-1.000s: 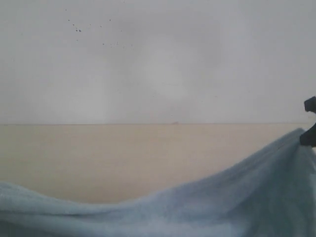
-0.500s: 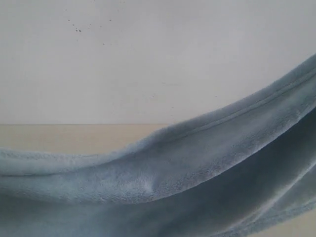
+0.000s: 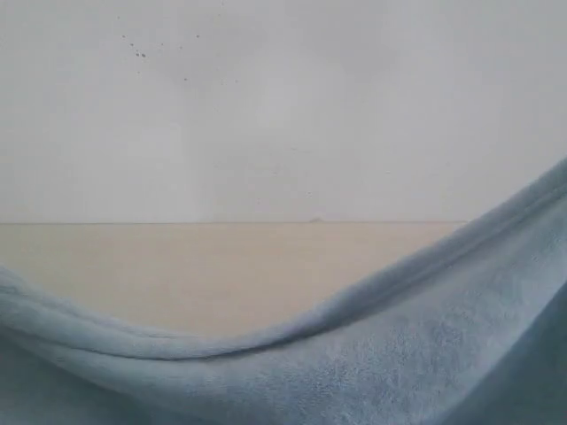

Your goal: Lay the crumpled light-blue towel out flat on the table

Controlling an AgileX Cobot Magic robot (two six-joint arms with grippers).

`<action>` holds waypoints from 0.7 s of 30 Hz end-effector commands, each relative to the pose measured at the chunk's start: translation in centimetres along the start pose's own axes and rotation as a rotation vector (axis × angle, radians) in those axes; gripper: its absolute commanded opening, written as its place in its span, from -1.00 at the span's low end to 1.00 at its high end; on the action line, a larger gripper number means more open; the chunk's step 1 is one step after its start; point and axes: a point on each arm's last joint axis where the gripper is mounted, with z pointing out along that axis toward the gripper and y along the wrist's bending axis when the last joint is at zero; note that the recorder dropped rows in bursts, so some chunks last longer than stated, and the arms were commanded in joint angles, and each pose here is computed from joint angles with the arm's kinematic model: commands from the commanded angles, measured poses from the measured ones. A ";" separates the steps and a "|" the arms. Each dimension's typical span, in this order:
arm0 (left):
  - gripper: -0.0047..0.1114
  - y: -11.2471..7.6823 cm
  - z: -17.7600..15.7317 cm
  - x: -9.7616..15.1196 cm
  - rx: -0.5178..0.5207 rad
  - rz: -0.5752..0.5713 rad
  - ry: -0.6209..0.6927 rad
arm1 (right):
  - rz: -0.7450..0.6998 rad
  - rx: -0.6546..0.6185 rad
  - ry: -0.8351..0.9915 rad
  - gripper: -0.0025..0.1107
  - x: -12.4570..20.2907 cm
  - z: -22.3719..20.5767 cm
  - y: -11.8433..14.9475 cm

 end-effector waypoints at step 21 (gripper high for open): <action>-0.84 -8.9 27.8 5.4 -0.061 0.275 0.356 | -0.013 0.256 0.059 -0.96 5.2 20.6 -8.7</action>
